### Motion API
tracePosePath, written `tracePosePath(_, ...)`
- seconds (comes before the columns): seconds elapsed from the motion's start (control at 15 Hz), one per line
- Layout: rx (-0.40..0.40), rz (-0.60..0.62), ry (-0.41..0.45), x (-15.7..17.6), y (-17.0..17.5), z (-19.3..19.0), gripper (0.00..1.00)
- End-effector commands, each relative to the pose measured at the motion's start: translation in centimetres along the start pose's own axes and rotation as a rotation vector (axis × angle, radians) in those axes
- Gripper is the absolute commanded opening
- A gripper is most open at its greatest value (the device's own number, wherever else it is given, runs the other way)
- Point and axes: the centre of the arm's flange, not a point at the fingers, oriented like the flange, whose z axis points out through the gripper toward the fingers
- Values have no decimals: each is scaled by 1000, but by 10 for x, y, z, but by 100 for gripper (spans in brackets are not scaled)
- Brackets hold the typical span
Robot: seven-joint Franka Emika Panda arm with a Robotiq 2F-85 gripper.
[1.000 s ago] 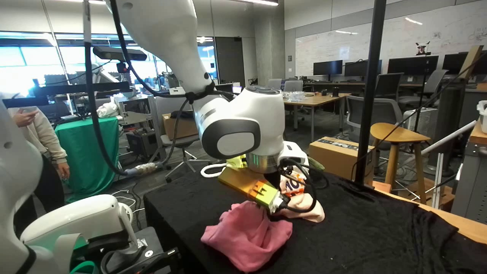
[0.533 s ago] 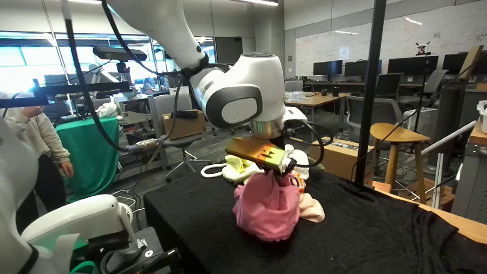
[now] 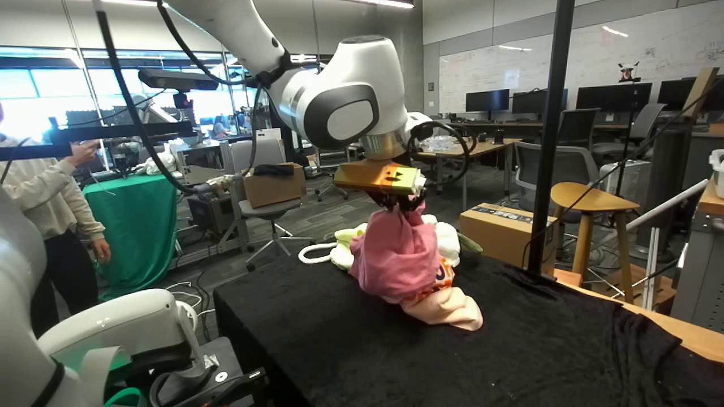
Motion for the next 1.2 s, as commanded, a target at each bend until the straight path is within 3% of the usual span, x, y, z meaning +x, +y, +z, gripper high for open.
tracePosePath(0.0,-1,-35,36,41,-16,-9,8)
tracePosePath(0.53,-17,-33,72,120,-47,2,8)
tracePosePath(1.13,38,-56,28,170,-116,41,7)
